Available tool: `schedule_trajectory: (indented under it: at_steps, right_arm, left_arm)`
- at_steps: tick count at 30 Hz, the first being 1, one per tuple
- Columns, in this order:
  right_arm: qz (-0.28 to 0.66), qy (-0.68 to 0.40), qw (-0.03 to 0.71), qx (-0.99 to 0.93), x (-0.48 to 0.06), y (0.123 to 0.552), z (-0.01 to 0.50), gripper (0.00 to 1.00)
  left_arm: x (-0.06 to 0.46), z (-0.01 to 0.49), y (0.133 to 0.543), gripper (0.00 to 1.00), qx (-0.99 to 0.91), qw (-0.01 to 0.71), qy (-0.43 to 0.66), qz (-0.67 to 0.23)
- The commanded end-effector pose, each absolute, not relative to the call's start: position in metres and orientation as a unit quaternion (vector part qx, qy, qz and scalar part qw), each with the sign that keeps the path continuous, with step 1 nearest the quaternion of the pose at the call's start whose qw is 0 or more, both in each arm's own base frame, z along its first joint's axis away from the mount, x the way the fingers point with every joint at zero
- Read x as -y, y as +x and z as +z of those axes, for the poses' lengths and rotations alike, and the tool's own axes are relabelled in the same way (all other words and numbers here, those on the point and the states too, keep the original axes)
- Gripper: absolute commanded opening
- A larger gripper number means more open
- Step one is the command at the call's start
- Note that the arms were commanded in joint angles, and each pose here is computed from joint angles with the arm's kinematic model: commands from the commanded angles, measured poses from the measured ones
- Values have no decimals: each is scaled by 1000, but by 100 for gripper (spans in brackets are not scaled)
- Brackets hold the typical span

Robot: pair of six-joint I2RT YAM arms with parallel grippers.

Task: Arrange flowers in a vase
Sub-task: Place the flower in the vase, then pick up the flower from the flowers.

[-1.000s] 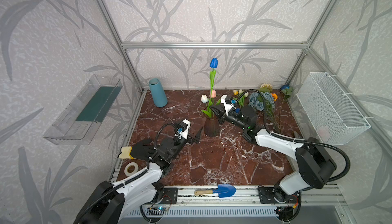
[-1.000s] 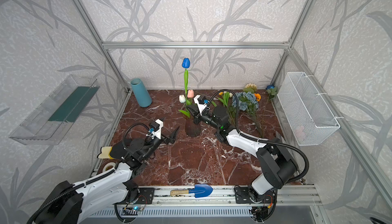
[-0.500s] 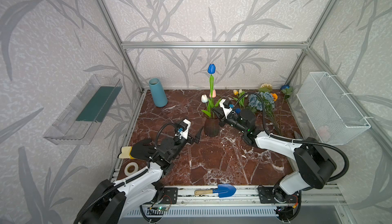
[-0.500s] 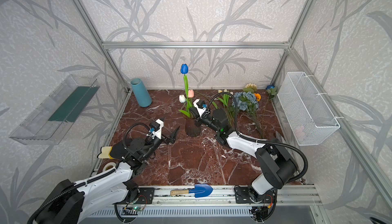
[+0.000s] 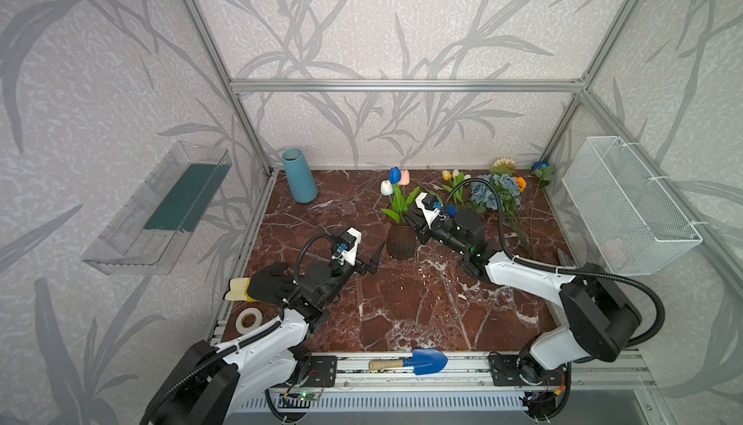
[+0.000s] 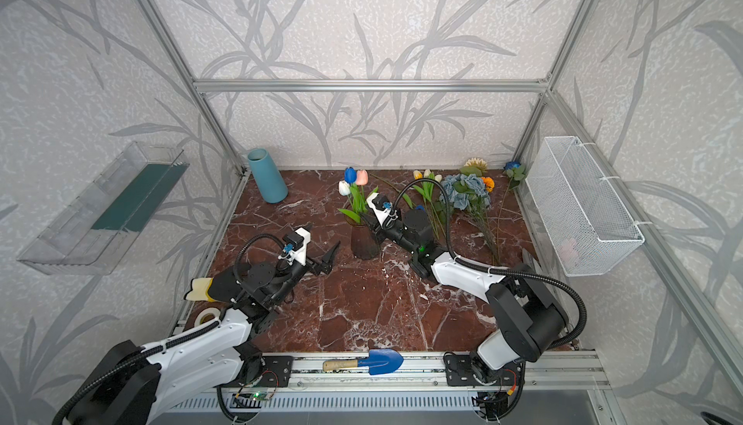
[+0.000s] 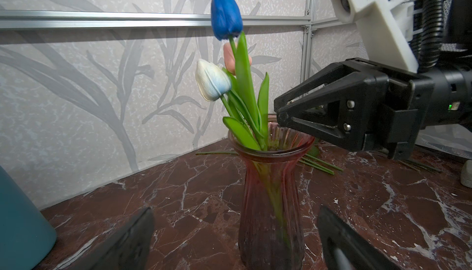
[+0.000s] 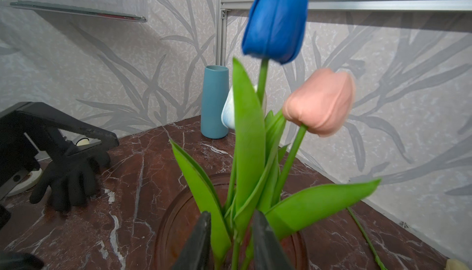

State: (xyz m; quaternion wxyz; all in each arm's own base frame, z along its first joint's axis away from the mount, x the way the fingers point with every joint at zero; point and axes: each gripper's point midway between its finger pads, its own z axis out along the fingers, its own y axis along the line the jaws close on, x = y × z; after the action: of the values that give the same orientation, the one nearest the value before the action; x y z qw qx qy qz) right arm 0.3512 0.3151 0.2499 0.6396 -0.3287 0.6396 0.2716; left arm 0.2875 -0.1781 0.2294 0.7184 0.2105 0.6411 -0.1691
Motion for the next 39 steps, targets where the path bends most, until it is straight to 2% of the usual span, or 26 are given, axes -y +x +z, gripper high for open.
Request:
schedule_trajectory:
  at_steps: [1, 9, 16, 18, 23, 28, 32, 39]
  right_arm:
    - [261, -324, 656, -630, -307, 345, 263, 31]
    - [239, -308, 675, -627, -285, 335, 296, 35]
    - [247, -216, 643, -692, -232, 372, 308, 36]
    - [247, -184, 611, -729, -213, 390, 293, 36]
    - [168, -96, 485, -853, -157, 429, 228, 33]
    - [41, -78, 357, -930, -115, 436, 163, 29]
    - [3, -70, 265, -962, -95, 434, 118, 27]
    - [-25, -77, 201, -976, -88, 446, 78, 23]
  left_arm:
    - [176, 234, 285, 99, -634, 726, 210, -165]
    - [176, 238, 283, 99, -630, 729, 212, -167]
    - [177, 250, 279, 99, -620, 734, 212, -180]
    - [177, 249, 278, 99, -622, 732, 212, -181]
    - [177, 242, 279, 99, -629, 726, 212, -181]
    - [184, 235, 280, 99, -636, 713, 227, -189]
    - [191, 230, 281, 99, -641, 703, 238, -198]
    - [192, 228, 282, 99, -642, 701, 239, -199]
